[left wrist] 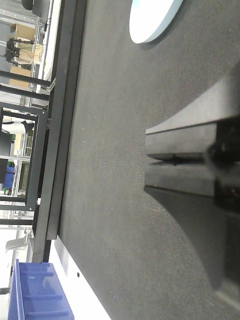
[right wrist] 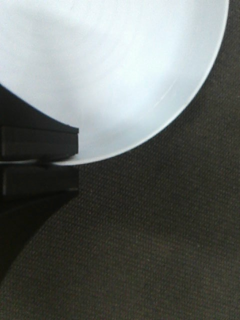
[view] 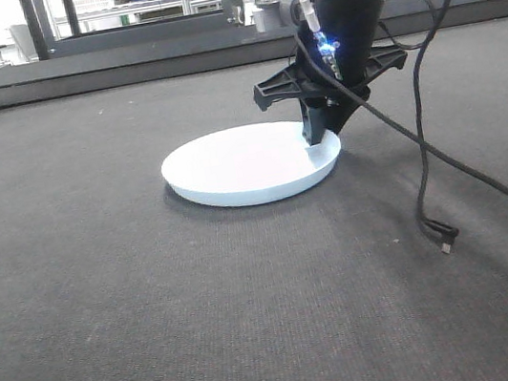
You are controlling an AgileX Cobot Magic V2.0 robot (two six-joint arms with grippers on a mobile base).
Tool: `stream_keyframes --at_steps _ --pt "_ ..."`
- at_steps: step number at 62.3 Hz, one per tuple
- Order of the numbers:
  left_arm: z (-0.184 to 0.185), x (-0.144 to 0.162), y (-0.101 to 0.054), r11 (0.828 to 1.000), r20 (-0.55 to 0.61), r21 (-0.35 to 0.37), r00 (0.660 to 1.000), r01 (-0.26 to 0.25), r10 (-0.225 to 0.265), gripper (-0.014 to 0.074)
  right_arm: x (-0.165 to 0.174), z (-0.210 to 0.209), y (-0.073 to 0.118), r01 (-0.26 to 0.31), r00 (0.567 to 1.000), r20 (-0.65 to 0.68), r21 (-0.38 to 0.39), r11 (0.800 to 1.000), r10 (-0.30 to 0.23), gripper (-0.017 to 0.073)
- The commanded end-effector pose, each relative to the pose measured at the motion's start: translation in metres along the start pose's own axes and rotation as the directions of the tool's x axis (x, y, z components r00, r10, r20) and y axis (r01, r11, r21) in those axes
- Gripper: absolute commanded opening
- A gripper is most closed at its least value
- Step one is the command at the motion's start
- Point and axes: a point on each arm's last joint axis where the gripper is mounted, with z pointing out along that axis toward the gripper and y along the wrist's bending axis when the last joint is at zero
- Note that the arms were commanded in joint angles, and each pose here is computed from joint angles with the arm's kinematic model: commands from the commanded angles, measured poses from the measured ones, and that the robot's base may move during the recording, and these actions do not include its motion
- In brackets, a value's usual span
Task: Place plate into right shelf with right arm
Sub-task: 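Lower the right gripper onto the rim of the white plate, then close the right gripper on the plate rim and lift it upright, then hold the plate in the right gripper while driving past the red table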
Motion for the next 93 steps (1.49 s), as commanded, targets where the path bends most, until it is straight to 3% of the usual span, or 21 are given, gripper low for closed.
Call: stream_keyframes --at_steps 1,16,28,54,72,93 --pt "-0.001 -0.006 0.0 1.0 0.091 0.007 0.996 0.005 -0.006 -0.0047 -0.024 -0.044 -0.001 0.025 0.992 0.127 0.008 1.0 -0.026 0.0054" --pt "-0.001 -0.006 0.0 1.0 0.091 0.007 0.996 0.005 -0.006 -0.0047 -0.03 -0.104 -0.002 0.024 0.974 0.226 0.007 1.0 -0.024 0.0054" --pt "-0.001 -0.006 0.0 1.0 0.091 0.007 0.996 0.005 -0.006 -0.0047 -0.007 -0.15 -0.004 0.026 0.945 0.327 -0.003 1.0 -0.024 0.0054" --pt "-0.001 -0.006 0.0 1.0 0.091 0.007 0.996 0.005 -0.006 -0.0047 0.121 -0.237 -0.013 0.036 0.859 0.511 -0.021 0.999 -0.02 0.0054" --pt "-0.001 -0.006 0.0 1.0 0.091 0.007 0.996 0.005 -0.006 -0.0047 0.185 -0.313 -0.02 0.044 0.723 0.69 -0.012 0.999 -0.024 0.0054" --pt "-0.001 -0.006 0.0 1.0 0.091 0.007 0.996 0.005 -0.006 -0.0047 0.228 -0.392 -0.025 0.046 0.464 0.886 -0.004 0.999 -0.018 0.0054"
